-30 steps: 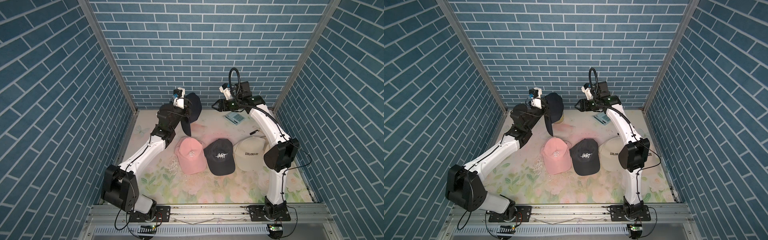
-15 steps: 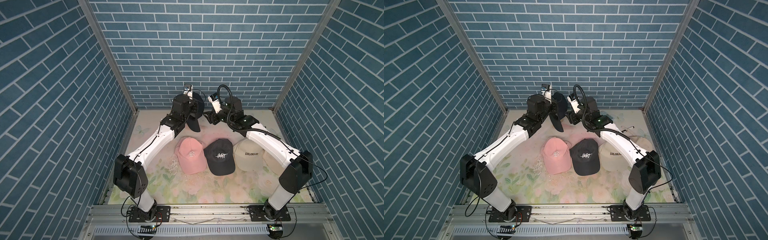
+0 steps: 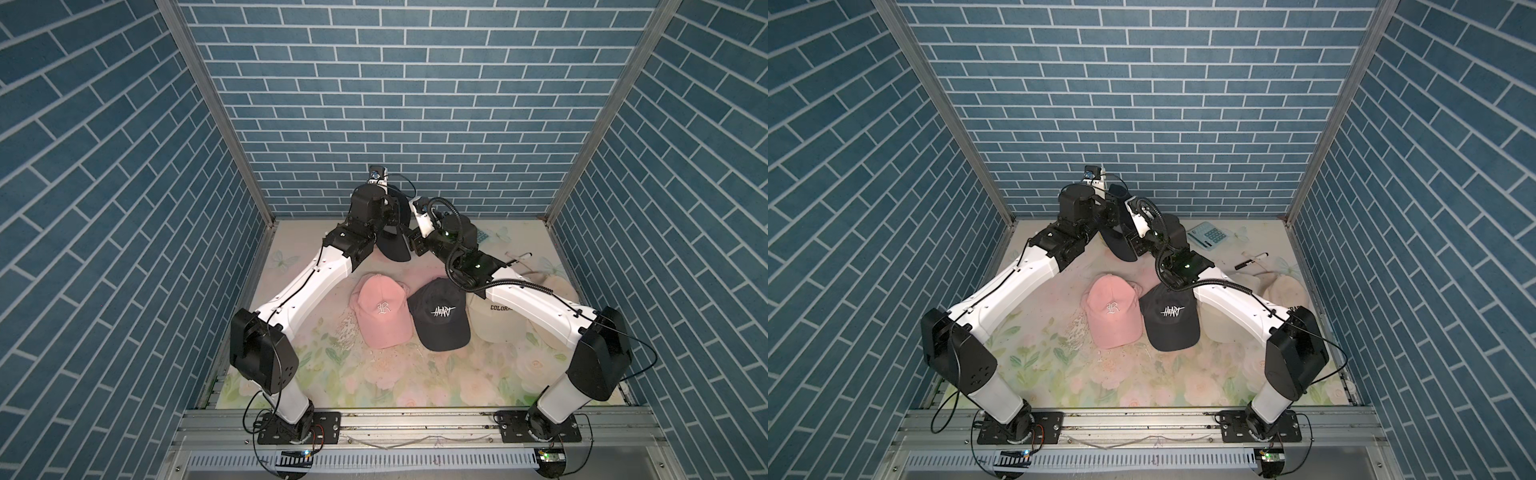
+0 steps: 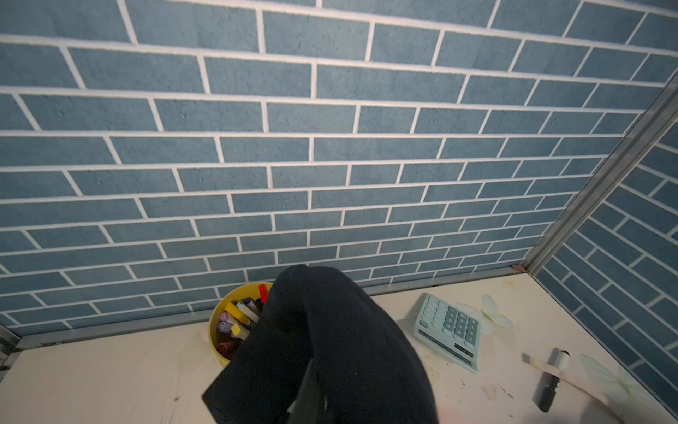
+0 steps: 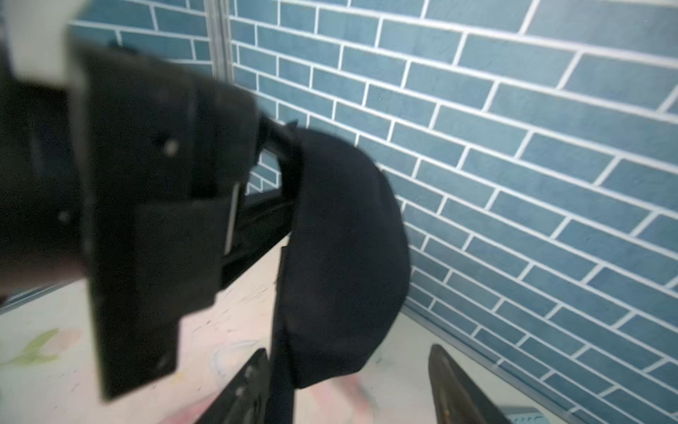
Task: Open the adjustable buckle of the baseball cap
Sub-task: Pick up the baseball cap from the center of the board.
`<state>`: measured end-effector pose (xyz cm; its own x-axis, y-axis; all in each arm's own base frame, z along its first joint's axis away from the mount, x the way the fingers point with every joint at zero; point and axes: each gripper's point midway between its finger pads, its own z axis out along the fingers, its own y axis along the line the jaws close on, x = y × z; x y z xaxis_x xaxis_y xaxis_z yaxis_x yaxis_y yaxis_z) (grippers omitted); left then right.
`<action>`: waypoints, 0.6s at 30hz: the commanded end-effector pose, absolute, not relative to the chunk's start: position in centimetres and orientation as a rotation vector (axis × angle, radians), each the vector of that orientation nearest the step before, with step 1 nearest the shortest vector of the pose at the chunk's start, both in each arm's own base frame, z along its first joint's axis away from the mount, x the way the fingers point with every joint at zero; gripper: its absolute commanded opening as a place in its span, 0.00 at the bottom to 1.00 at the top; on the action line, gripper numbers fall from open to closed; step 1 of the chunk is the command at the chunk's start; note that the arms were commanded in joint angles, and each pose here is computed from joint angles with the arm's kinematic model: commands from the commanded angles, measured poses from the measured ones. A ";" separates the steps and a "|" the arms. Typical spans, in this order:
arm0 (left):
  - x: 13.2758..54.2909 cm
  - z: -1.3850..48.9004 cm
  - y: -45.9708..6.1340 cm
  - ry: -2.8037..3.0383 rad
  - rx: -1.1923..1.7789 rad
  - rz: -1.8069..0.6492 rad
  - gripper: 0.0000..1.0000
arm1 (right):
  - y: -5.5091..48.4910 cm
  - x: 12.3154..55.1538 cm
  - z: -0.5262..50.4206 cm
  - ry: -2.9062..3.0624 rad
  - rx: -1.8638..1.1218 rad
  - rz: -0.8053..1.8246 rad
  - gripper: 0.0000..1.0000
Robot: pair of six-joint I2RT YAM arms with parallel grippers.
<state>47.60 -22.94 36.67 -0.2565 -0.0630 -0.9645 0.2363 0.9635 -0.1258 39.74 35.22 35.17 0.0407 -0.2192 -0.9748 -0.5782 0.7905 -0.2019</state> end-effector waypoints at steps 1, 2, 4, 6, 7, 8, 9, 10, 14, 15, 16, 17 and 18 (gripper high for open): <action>46.2 38.8 -23.5 1.796 0.118 -0.391 0.00 | 33.9 41.2 37.6 1.440 -0.592 0.169 0.65; 46.1 38.6 -23.6 1.802 0.117 -0.404 0.01 | 34.2 41.4 37.6 1.442 -0.608 0.160 0.65; 45.8 37.9 -23.8 1.820 0.105 -0.431 0.01 | 34.4 41.8 37.6 1.455 -0.598 0.158 0.64; 45.8 37.5 -23.6 1.837 0.088 -0.435 0.02 | 34.9 41.4 37.7 1.445 -0.621 0.184 0.64; 45.7 37.4 -23.5 1.844 0.085 -0.430 0.03 | 35.0 40.9 37.6 1.449 -0.639 0.214 0.64; 45.8 37.4 -23.4 1.847 0.077 -0.423 0.03 | 35.0 40.5 37.4 1.455 -0.657 0.229 0.63; 45.9 37.6 -23.2 1.846 0.065 -0.414 0.03 | 34.8 40.0 36.9 1.471 -0.665 0.241 0.63; 46.0 37.8 -23.1 1.849 0.055 -0.404 0.03 | 34.6 39.3 36.4 1.491 -0.679 0.266 0.63; 46.3 38.6 -22.8 1.848 0.022 -0.397 0.03 | 34.4 37.1 35.0 1.526 -0.728 0.340 0.64; 46.3 38.6 -22.9 1.850 0.013 -0.409 0.03 | 34.6 36.5 35.0 1.522 -0.741 0.365 0.64; 46.3 38.6 -22.9 1.851 0.002 -0.419 0.03 | 34.7 36.1 35.0 1.518 -0.748 0.374 0.65; 46.3 38.7 -23.0 1.851 -0.006 -0.430 0.03 | 34.8 35.8 35.0 1.514 -0.759 0.382 0.65; 46.3 38.6 -23.0 1.854 -0.014 -0.438 0.03 | 34.9 35.6 34.9 1.514 -0.764 0.384 0.65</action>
